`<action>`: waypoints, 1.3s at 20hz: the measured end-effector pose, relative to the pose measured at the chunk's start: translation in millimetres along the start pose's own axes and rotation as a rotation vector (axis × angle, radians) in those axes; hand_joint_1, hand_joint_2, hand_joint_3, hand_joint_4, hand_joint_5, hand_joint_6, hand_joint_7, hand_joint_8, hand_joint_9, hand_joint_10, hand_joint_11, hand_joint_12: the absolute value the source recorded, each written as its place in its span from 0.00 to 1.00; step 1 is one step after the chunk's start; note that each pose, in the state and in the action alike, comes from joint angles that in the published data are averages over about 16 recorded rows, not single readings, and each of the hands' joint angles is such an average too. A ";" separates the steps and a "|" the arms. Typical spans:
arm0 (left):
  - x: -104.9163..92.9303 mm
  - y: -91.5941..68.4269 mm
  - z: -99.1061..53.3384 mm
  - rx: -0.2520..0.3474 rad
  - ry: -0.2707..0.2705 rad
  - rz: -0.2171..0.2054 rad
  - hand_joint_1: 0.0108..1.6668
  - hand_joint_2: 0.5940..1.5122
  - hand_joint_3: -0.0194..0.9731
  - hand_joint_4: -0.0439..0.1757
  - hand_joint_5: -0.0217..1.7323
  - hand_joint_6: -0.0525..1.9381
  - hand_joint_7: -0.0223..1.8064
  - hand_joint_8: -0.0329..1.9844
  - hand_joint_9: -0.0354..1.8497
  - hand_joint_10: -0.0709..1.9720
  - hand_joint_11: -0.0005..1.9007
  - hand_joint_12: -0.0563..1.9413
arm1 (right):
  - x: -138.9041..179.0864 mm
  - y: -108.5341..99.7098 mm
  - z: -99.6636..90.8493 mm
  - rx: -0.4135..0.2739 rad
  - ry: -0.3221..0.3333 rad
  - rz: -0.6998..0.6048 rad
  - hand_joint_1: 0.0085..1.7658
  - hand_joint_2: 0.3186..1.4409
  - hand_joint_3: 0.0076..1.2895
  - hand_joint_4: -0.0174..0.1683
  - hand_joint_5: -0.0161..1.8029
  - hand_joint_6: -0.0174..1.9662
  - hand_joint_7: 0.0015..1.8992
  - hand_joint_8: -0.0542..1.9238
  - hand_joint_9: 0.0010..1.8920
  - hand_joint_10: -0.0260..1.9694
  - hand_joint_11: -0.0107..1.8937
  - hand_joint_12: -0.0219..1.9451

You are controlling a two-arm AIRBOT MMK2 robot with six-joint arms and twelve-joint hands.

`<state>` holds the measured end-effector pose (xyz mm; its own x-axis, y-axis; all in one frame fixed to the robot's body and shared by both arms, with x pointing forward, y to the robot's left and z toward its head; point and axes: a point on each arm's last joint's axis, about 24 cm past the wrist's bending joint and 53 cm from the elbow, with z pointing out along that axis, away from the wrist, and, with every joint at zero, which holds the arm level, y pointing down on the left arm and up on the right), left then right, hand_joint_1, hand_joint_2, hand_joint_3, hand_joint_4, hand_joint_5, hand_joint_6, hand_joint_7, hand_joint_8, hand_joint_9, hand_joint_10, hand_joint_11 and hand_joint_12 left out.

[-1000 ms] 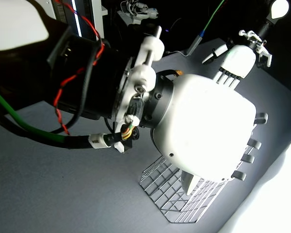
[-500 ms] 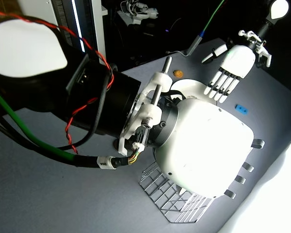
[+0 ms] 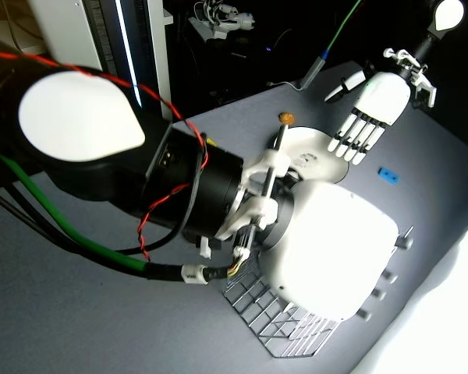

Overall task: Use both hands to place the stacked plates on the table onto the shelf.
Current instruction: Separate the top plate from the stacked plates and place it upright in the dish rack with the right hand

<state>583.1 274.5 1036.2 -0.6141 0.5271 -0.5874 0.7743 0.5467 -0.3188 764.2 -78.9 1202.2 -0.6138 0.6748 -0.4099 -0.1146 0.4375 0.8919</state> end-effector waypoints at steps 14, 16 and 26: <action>3.0 0.6 0.4 -0.002 0.007 0.001 0.00 0.58 0.04 0.22 0.02 0.03 0.02 0.01 0.03 0.04 0.01 0.03 | 2.8 -22.3 4.5 0.045 0.000 -0.018 0.78 0.62 0.00 0.05 0.52 0.47 0.56 0.43 0.59 0.46 0.54 0.55; 3.6 0.8 0.6 -0.002 0.009 0.001 0.00 0.58 0.04 0.22 0.02 0.03 0.02 0.01 0.03 0.04 0.01 0.03 | 1.7 -21.3 4.5 0.042 0.000 -0.019 0.78 0.62 0.00 0.05 0.52 0.46 0.56 0.42 0.59 0.46 0.54 0.55; 8.3 1.7 2.2 -0.005 0.021 -0.002 0.00 0.57 0.04 0.22 0.02 0.03 0.02 0.01 0.02 0.03 0.01 0.03 | -1.6 -17.9 2.9 0.031 0.000 -0.024 0.75 0.63 0.01 0.05 0.50 0.49 0.58 0.38 0.61 0.31 0.52 0.54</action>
<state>579.6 278.3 1029.1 -0.6185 0.5395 -0.5713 0.7725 0.5507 -0.3162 769.4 -86.2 1186.4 -0.6114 0.6638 -0.4308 -0.1052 0.4714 0.8756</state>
